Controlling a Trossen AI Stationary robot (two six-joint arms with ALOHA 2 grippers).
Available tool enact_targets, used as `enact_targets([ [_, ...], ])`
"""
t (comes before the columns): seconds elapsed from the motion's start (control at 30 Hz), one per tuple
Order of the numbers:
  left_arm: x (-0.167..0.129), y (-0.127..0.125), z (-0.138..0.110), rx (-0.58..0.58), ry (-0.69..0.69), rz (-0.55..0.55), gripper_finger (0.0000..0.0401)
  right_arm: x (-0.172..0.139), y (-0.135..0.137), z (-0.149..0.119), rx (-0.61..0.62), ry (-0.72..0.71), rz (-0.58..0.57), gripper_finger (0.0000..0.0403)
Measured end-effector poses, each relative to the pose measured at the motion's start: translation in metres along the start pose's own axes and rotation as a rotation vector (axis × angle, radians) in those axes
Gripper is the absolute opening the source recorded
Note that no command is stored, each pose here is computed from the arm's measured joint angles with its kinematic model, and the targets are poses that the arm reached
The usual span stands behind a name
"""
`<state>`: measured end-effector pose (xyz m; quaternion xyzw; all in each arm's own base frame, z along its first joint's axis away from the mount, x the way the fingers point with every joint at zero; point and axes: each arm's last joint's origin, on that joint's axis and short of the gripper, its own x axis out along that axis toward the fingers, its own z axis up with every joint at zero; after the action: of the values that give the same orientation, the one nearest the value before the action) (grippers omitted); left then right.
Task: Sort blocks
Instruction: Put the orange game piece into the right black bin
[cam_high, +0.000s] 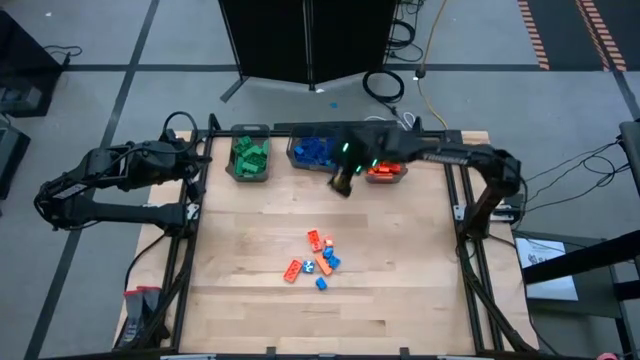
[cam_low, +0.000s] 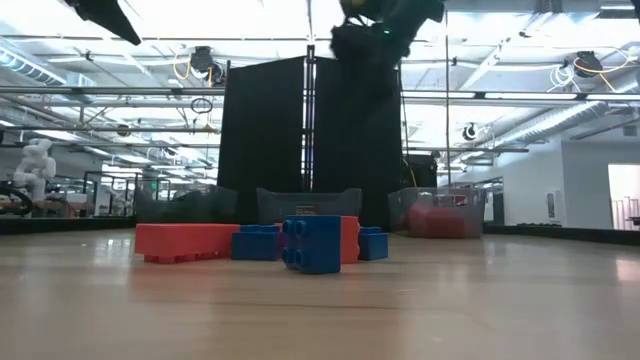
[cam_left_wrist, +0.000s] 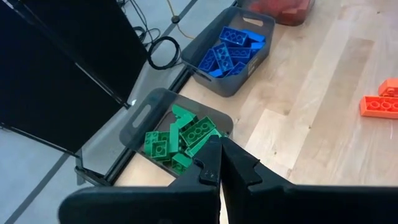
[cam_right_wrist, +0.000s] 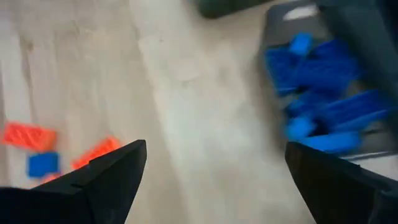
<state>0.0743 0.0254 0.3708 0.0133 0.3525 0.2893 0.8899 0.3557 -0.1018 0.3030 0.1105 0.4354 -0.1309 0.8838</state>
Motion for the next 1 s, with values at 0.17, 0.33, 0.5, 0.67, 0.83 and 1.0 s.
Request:
enact_targets([
  [0.17,0.0,0.0,0.0,0.008,0.002,-0.003,0.0,0.036,0.057,-0.009,0.171,0.01,-0.046,0.0379],
  [0.33,0.0,0.0,0.0,0.009,0.002,-0.003,0.0,0.081,0.096,-0.023,0.321,0.018,-0.052,0.0379],
  [0.5,0.0,0.0,0.0,0.032,0.004,-0.007,0.0,0.12,0.12,-0.048,0.447,0.114,-0.077,0.0379],
  [0.67,0.0,-0.001,-0.001,0.075,0.01,-0.028,0.0,0.144,0.139,-0.067,0.494,0.166,-0.086,0.0379],
  [0.83,0.0,-0.001,-0.001,0.09,0.01,-0.033,0.0,0.151,0.151,-0.073,0.518,0.175,-0.077,0.0379],
  [1.0,0.0,-0.001,-0.001,0.094,0.01,-0.033,0.0,0.155,0.15,-0.079,0.517,0.208,-0.106,0.0354],
])
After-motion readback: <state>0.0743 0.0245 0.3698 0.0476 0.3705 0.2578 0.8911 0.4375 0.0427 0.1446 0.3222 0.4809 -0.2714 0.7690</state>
